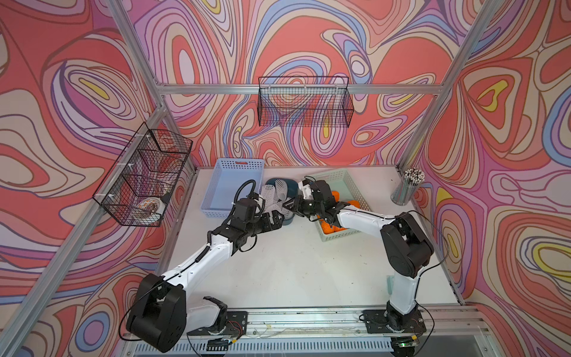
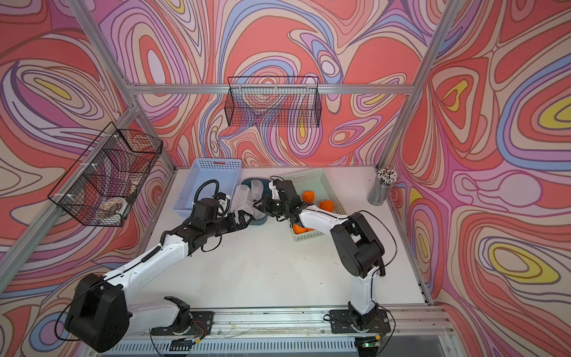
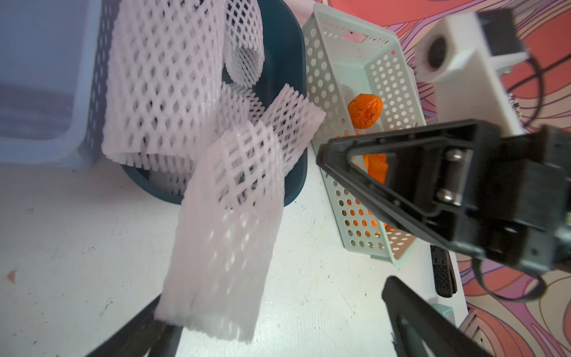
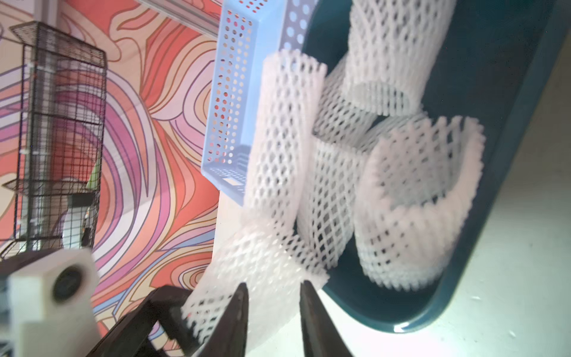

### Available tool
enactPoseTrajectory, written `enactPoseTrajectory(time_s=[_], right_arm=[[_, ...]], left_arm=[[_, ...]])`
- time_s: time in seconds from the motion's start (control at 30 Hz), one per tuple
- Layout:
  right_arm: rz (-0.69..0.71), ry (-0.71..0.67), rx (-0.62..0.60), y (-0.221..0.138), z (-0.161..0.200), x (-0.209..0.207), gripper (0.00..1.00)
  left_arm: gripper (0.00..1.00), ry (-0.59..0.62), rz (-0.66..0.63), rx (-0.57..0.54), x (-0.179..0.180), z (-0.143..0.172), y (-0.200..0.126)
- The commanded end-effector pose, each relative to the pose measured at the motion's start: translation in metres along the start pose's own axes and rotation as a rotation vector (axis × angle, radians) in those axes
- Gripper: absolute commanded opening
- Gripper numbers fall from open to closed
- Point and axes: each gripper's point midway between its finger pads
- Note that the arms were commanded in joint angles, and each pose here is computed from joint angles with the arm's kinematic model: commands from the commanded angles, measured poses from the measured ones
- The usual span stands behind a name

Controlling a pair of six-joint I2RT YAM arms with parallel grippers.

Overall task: Remove foam nets from oranges
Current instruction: Place the foam net into the storage box.

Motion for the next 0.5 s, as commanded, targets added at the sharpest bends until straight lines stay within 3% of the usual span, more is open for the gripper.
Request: enactPoseTrajectory(time_s=[0.0,0.2,0.47], right_arm=[[-0.034,-0.024,0.027,-0.003,0.006,0.011,0.4],[-0.082,0.04,0.116,0.013,0.017,0.011,0.53],[-0.01,0.018,0.177,0.02,0.029,-0.004,0.64]], left_arm=[[1.0,-0.023,0.089,-0.039,-0.016,-0.016,0.008],[1.0,-0.031,0.176,-0.067,-0.033,-0.03,0.02],[1.0,-0.017,0.186,-0.089,-0.032,-0.036,0.031]])
Point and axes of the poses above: each gripper's point midway between its finger pads, its own y axis out along the fingers, its own x axis along the line the jaws close on, z = x × y, and after that the axes turned 1 degree about -y, right-handed
